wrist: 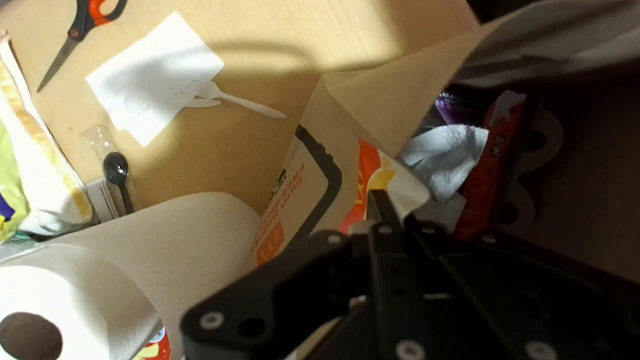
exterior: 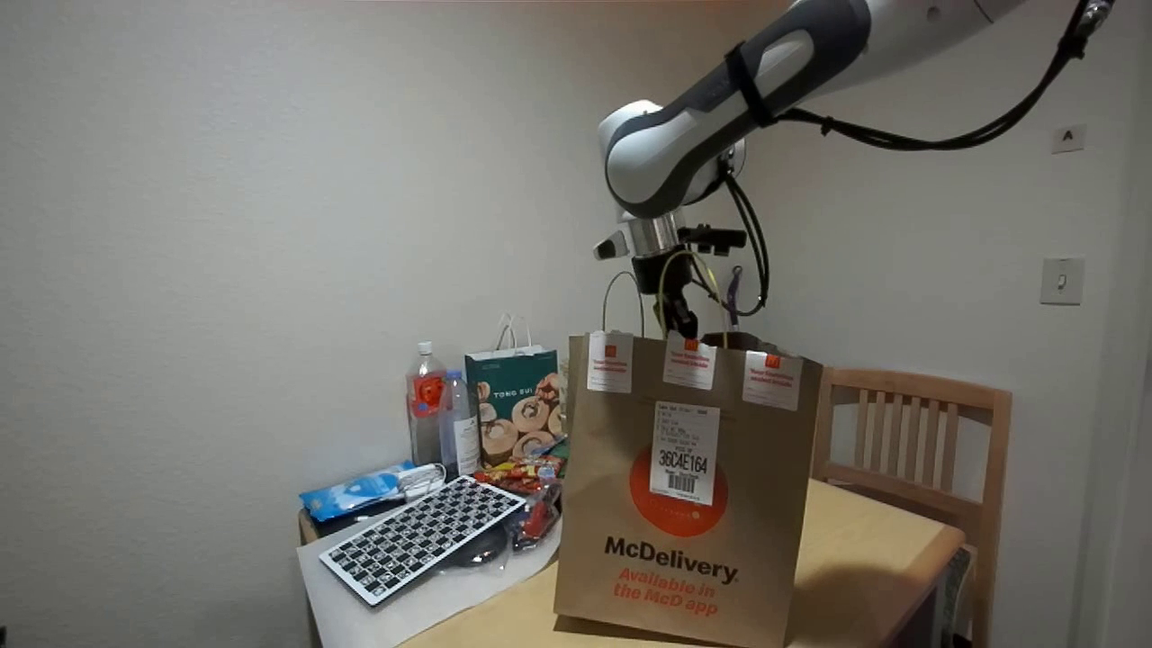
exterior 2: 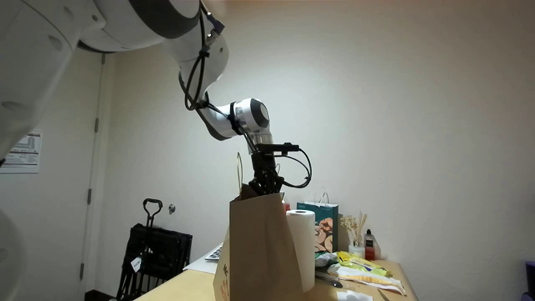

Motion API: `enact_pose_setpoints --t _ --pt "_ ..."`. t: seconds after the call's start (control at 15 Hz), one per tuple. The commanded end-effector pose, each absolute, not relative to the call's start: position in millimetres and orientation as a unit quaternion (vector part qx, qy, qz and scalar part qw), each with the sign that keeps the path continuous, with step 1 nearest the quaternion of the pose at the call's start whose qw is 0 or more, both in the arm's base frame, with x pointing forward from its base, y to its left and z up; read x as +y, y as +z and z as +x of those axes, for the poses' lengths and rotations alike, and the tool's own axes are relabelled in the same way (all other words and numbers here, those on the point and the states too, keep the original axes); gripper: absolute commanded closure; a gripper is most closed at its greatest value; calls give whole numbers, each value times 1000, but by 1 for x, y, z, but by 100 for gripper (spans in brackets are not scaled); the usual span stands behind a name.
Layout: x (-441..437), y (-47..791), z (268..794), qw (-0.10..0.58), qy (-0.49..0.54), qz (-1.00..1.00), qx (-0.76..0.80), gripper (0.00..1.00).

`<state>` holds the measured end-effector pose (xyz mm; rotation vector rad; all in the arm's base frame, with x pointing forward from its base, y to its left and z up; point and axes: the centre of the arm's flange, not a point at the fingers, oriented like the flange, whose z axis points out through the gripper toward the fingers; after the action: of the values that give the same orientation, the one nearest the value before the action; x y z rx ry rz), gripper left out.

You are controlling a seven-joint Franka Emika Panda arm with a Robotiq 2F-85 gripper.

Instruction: Turn the brown bag to the left

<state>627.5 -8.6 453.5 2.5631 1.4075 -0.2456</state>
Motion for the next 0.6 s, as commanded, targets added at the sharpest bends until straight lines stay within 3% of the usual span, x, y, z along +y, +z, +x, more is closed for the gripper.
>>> enact_pose_setpoints --t 0.0,0.53 --pt "-23 447 644 77 -56 826 556 100" --pt "-26 449 656 24 -32 724 689 100"
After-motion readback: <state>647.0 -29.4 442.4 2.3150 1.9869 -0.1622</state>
